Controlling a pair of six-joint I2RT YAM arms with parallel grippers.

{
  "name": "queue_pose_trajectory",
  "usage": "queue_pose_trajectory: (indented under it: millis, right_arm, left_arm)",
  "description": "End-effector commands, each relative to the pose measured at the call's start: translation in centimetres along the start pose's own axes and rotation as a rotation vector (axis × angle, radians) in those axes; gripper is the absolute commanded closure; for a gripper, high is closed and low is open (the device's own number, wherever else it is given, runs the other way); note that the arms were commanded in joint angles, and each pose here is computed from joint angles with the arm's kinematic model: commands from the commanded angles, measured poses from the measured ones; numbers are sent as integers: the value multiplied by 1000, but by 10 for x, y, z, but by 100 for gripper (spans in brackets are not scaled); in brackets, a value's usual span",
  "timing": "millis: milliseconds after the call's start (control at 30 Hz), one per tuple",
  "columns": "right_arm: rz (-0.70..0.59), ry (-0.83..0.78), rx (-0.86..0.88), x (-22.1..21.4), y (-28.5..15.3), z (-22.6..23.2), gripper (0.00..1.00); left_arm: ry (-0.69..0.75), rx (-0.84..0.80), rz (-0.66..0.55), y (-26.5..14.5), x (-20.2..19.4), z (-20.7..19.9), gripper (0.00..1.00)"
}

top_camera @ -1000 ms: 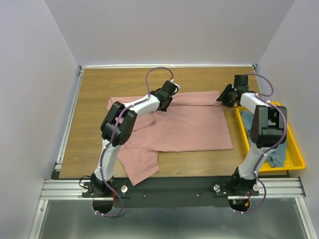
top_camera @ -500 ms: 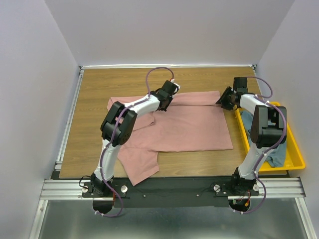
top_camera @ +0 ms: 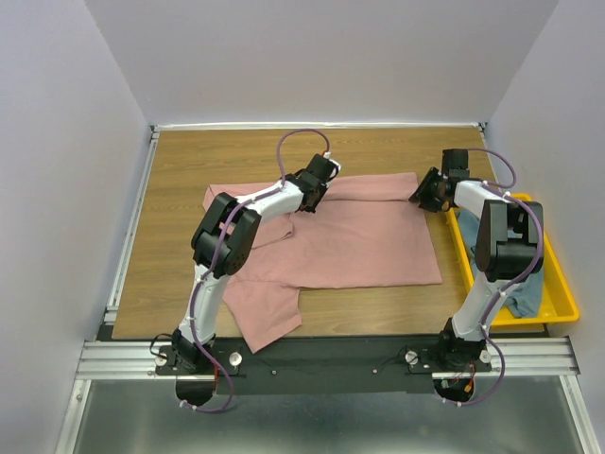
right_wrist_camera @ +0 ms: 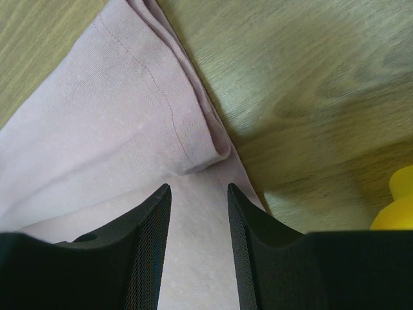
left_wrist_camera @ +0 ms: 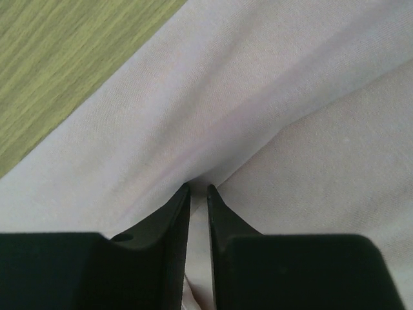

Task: Fold and stack the t-shirts

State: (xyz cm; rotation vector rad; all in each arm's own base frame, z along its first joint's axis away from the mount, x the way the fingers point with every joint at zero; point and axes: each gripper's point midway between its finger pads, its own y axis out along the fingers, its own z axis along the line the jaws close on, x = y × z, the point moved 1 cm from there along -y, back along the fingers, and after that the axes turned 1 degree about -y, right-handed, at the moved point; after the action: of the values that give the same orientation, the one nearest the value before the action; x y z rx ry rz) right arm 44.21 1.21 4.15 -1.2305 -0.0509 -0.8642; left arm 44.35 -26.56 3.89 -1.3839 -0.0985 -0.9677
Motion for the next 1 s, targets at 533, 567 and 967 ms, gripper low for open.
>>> queue_pose_trajectory:
  millis: [533,567,967]
  right_arm:
    - [13,10,25,-2,-8,3,52]
    - [11,11,25,-1,-8,3,52]
    - [9,5,22,-2,-9,2,52]
  left_arm:
    - [-3,-35,-2,-5,5,-3,100]
    - [-7,-40,-11,-9,9,-3,100]
    - [3,-118,14,-28,3,-12,100]
